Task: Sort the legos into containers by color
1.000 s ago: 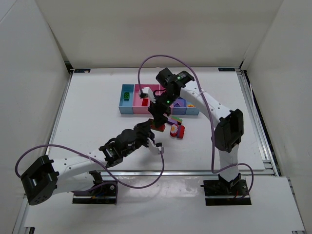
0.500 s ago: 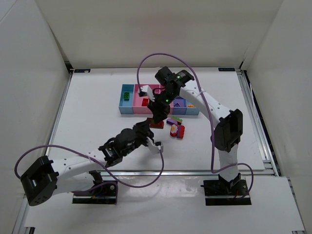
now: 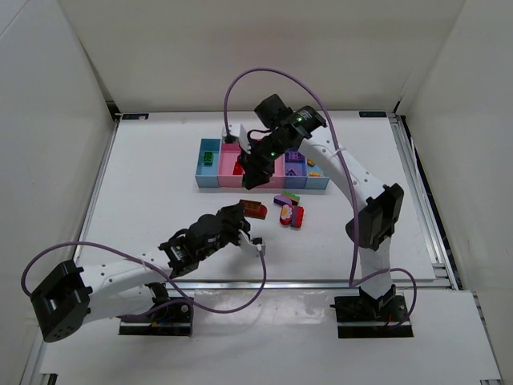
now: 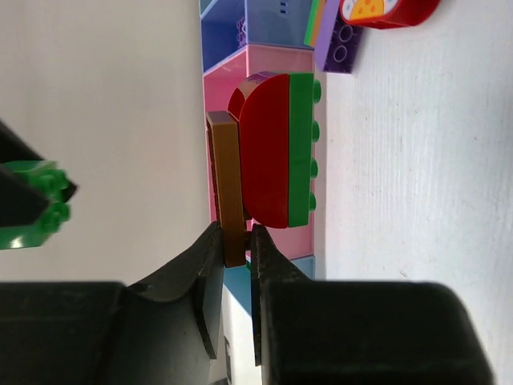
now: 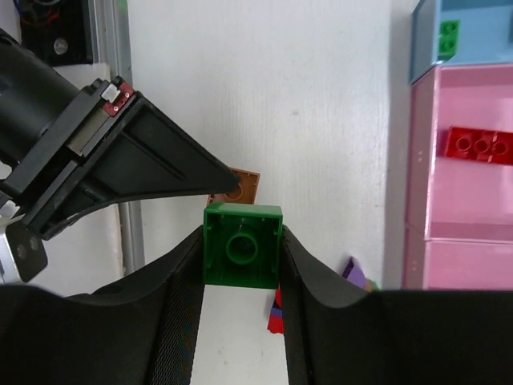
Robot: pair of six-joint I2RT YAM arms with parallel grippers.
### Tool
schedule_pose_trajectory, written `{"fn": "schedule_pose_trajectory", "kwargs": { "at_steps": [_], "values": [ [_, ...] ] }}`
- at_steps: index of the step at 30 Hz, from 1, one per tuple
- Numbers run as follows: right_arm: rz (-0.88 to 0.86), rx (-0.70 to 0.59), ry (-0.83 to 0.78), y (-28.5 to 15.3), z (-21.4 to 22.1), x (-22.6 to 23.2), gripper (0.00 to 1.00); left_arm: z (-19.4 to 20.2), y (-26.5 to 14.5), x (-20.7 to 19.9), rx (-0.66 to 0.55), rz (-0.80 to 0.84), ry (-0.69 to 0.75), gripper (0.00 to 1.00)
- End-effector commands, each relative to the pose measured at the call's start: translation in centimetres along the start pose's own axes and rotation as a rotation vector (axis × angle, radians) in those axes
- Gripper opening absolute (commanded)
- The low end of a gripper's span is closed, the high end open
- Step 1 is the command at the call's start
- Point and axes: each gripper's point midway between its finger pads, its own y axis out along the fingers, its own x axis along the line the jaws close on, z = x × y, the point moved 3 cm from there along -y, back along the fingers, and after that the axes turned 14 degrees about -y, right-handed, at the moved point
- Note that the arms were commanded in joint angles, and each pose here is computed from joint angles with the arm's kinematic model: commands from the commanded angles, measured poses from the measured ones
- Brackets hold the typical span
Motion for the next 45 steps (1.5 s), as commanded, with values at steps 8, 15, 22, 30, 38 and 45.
{"fn": "schedule_pose_trajectory", "kwargs": {
  "at_steps": [8, 15, 22, 30, 38, 45],
  "values": [
    [0.115, -0.071, -0.032, 2.6, -2.3, -6.2, 0.0, -0.2, -1.7, 1.1, 0.014, -0.033, -0.096, 0.1],
    [0.186, -0.119, -0.007, 4.9, -2.4, -10.2, 0.0, -0.3, -2.7, 1.7, 0.048, -0.059, -0.189, 0.1],
    [0.291, -0.221, 0.012, 6.6, -2.6, -14.9, 0.0, -0.2, -3.3, 1.7, 0.058, -0.059, -0.225, 0.1],
    [0.341, -0.3, 0.02, 8.8, -3.3, -17.5, 0.0, 0.1, -4.2, 1.5, 0.067, -0.044, -0.232, 0.1],
    [0.362, -0.415, 0.016, 11.2, -4.1, -19.8, 0.01, 0.4, -5.0, 1.6, 0.072, -0.053, -0.235, 0.1],
    [0.349, -0.406, 0.039, 14.4, -2.8, -20.3, 0.06, 0.7, -5.4, 1.5, 0.077, -0.056, -0.245, 0.1]
  ]
}}
